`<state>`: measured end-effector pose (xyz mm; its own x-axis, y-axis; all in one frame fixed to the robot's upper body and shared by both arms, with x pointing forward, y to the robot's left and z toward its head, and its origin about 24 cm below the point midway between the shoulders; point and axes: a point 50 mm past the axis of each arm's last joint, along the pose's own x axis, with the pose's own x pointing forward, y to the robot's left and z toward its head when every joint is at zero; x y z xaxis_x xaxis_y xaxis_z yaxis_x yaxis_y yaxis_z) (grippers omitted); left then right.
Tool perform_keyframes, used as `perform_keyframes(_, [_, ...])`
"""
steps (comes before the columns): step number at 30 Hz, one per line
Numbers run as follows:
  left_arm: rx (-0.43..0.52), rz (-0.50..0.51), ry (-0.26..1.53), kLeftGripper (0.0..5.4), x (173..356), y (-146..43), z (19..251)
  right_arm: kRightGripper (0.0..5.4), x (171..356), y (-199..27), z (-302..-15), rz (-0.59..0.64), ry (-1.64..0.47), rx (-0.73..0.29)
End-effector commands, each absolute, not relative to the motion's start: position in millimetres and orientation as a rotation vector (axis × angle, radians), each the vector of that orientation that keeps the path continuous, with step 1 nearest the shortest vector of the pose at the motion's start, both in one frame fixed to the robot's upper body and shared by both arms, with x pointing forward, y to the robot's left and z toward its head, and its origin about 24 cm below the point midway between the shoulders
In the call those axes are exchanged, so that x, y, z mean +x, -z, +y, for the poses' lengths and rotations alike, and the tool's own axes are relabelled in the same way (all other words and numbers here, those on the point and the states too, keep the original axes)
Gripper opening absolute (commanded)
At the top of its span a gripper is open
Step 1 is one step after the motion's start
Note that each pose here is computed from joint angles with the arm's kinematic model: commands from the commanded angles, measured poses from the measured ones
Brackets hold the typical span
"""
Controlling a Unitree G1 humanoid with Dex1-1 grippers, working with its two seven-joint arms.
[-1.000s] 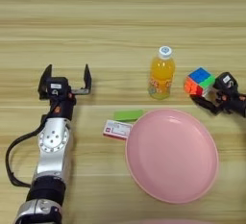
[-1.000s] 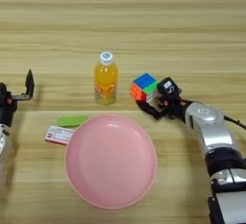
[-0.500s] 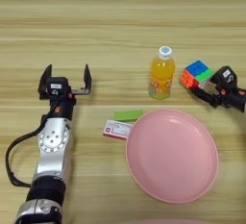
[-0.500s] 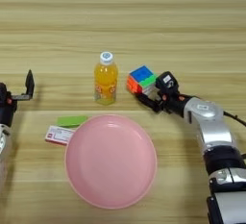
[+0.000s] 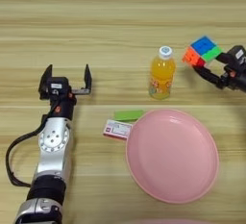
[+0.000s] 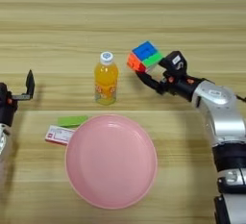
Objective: Move the objects on the table
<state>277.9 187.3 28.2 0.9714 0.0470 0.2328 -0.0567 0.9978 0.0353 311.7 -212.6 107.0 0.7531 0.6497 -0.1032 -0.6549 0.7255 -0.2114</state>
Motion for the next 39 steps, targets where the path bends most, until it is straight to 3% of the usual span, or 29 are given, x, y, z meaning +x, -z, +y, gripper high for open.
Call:
perform_keyframes(1, [0.04,-0.242,-0.046,5.4,280.7,-29.6,185,3.34,303.2,-121,-217,-0.015,-0.732,-0.26])
perform_keyframes(13, [0.038,-0.237,-0.046,5.4,284.0,-28.4,183,3.34,277.1,-145,-216,-0.128,-0.873,-0.307])
perform_keyframes(25, [0.04,-0.243,-0.046,5.4,283.2,-28.6,183,3.34,260.1,-131,-201,-0.111,-1.072,-0.294])
perform_keyframes(39, [0.04,-0.245,-0.047,5.4,282.4,-28.7,183,3.34,241.7,-96,-180,0.055,-1.263,-0.33])
